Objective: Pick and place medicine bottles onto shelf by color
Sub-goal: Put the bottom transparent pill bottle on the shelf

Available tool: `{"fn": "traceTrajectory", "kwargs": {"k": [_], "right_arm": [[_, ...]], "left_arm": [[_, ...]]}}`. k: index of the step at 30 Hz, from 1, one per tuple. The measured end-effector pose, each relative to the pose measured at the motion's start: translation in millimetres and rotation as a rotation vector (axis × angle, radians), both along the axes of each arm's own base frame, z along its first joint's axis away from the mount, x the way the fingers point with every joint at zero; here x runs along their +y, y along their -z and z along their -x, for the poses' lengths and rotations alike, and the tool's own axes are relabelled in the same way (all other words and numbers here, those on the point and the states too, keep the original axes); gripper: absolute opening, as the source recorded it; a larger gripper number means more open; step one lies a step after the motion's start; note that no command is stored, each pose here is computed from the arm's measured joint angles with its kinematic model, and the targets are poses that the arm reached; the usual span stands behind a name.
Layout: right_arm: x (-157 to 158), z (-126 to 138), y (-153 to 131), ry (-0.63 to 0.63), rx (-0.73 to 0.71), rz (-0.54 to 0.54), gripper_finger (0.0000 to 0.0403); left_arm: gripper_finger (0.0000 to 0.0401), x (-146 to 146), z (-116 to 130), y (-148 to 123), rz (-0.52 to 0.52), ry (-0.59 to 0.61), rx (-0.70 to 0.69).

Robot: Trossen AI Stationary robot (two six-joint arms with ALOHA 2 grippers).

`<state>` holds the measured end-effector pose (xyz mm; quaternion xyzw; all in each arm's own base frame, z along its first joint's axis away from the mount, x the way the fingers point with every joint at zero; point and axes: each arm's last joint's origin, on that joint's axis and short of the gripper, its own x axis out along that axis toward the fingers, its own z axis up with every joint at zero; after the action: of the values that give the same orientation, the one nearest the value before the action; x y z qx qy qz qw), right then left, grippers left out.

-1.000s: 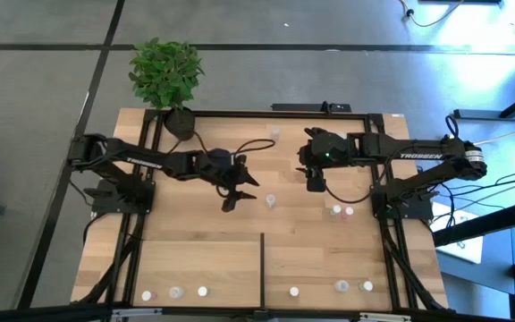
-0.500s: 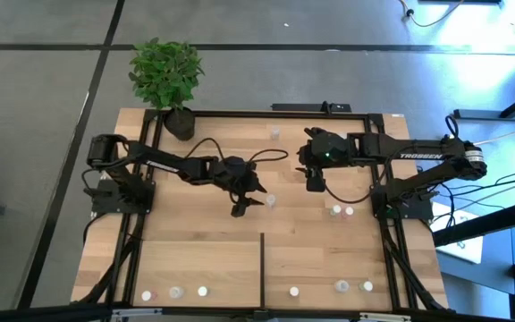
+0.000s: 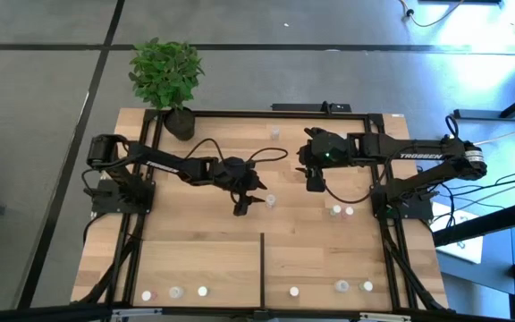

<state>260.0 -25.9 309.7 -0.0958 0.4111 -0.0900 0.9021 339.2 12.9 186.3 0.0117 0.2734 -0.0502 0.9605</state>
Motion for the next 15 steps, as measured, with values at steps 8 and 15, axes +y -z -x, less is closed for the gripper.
{"fn": "traceTrajectory", "kwargs": {"k": [8,15], "right_arm": [[0.0,0.0,0.0,0.0,0.0,0.0,0.0228],[0.0,0.0,0.0,0.0,0.0,0.0,0.0228]], "left_arm": [[0.0197,-2.7,0.1,0.3,0.021,-0.005,0.006],[0.0197,-3.9,0.2,0.5,0.047,-0.018,0.011]]}}
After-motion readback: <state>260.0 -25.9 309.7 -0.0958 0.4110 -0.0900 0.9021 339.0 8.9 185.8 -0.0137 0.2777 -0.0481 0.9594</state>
